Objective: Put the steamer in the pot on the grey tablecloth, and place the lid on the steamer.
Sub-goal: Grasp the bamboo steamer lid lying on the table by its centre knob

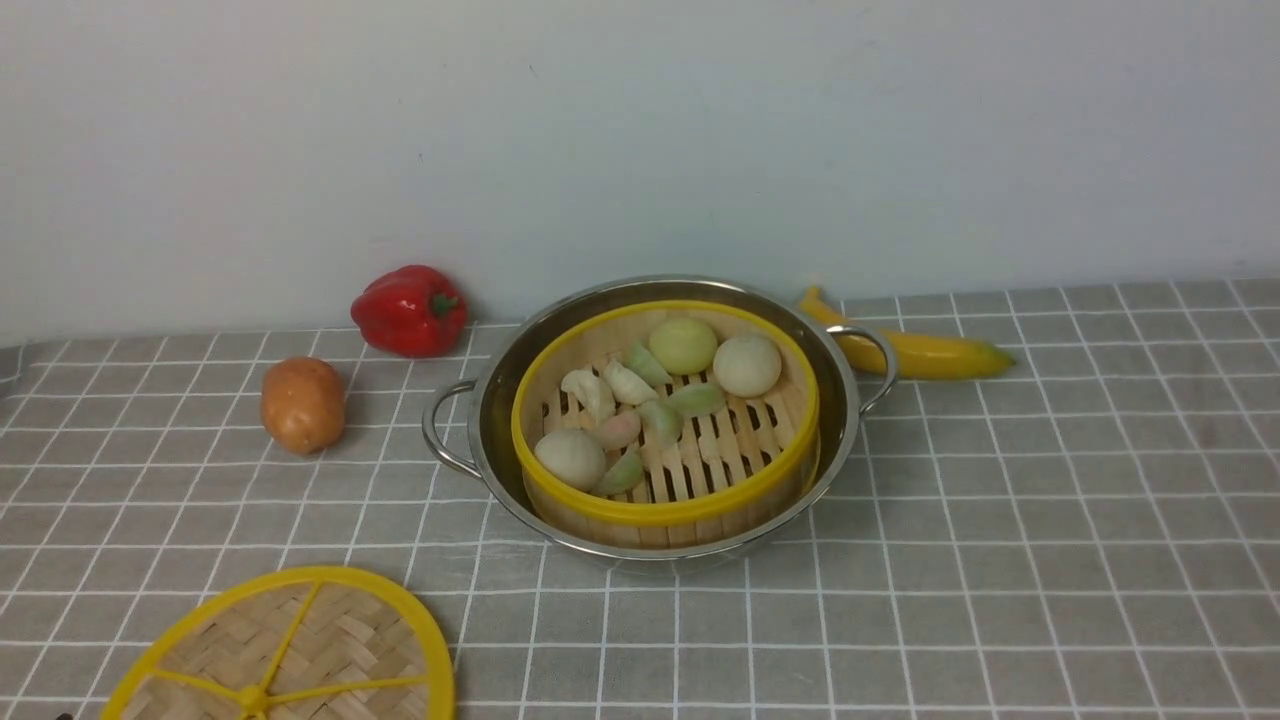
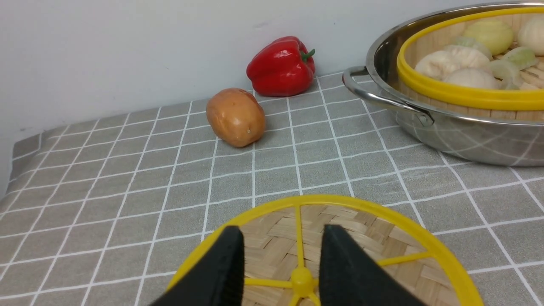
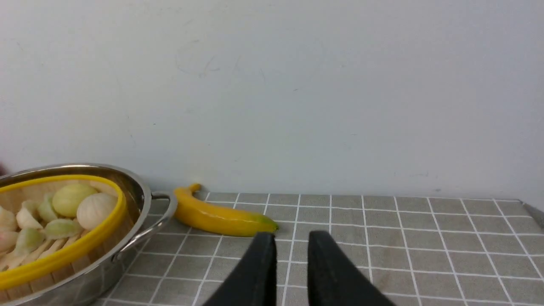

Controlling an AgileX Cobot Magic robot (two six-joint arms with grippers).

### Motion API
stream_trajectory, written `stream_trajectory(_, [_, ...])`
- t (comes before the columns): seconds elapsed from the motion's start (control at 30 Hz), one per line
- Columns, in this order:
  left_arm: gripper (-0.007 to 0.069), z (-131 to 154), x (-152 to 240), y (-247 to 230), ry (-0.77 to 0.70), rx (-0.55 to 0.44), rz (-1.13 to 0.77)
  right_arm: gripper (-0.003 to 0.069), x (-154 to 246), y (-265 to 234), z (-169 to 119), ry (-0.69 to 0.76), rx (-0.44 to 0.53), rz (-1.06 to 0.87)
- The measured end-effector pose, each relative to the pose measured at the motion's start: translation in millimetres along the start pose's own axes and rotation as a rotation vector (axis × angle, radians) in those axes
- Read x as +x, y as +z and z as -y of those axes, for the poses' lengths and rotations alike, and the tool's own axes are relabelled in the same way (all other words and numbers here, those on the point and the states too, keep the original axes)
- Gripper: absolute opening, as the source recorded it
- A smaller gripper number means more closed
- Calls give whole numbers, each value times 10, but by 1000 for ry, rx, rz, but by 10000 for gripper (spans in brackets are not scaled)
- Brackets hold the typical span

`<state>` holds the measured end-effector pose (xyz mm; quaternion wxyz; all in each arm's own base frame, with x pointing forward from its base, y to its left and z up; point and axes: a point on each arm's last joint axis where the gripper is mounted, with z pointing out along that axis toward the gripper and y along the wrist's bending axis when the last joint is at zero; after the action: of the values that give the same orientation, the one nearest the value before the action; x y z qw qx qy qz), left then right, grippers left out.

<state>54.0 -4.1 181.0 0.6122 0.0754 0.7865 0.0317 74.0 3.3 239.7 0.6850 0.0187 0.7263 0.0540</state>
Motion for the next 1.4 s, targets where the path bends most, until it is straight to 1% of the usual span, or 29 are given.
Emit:
stream_trajectory(0.07, [243, 0, 0, 0, 0, 0, 0, 153, 170, -70, 20, -2, -3, 21])
stream_trajectory(0.17, [243, 0, 0, 0, 0, 0, 0, 164, 325, -117, 39, -1, -3, 38])
stream_trajectory(0.23, [243, 0, 0, 0, 0, 0, 0, 175, 360, -143, 49, 1, 0, 54])
stream_trajectory(0.37, [243, 0, 0, 0, 0, 0, 0, 191, 406, -149, 79, 25, 33, 10])
stream_trajectory(0.47, [243, 0, 0, -1, 0, 0, 1, 206, 476, -152, 113, 73, 72, -61])
stream_trajectory(0.53, [243, 0, -1, -1, 0, 0, 1, 214, 490, -153, 117, 89, 78, -76])
stream_trajectory(0.77, [243, 0, -1, -1, 0, 0, 1, 238, 497, -152, 104, 154, 66, -80])
stream_trajectory(1.03, [243, 0, -1, -1, 0, 0, 1, 239, 409, -147, 56, 182, 5, 13])
stream_trajectory(1.2, [243, 0, -1, -1, 0, 0, 1, 240, 434, -148, 47, 160, -2, -16])
stream_trajectory(1.3, [243, 0, -1, -1, 0, 0, 1, 240, 502, -152, 31, 100, -16, -91])
stream_trajectory(1.4, [243, 0, -1, -1, 0, 0, 1, 240, 519, -154, 13, 9, -40, -109])
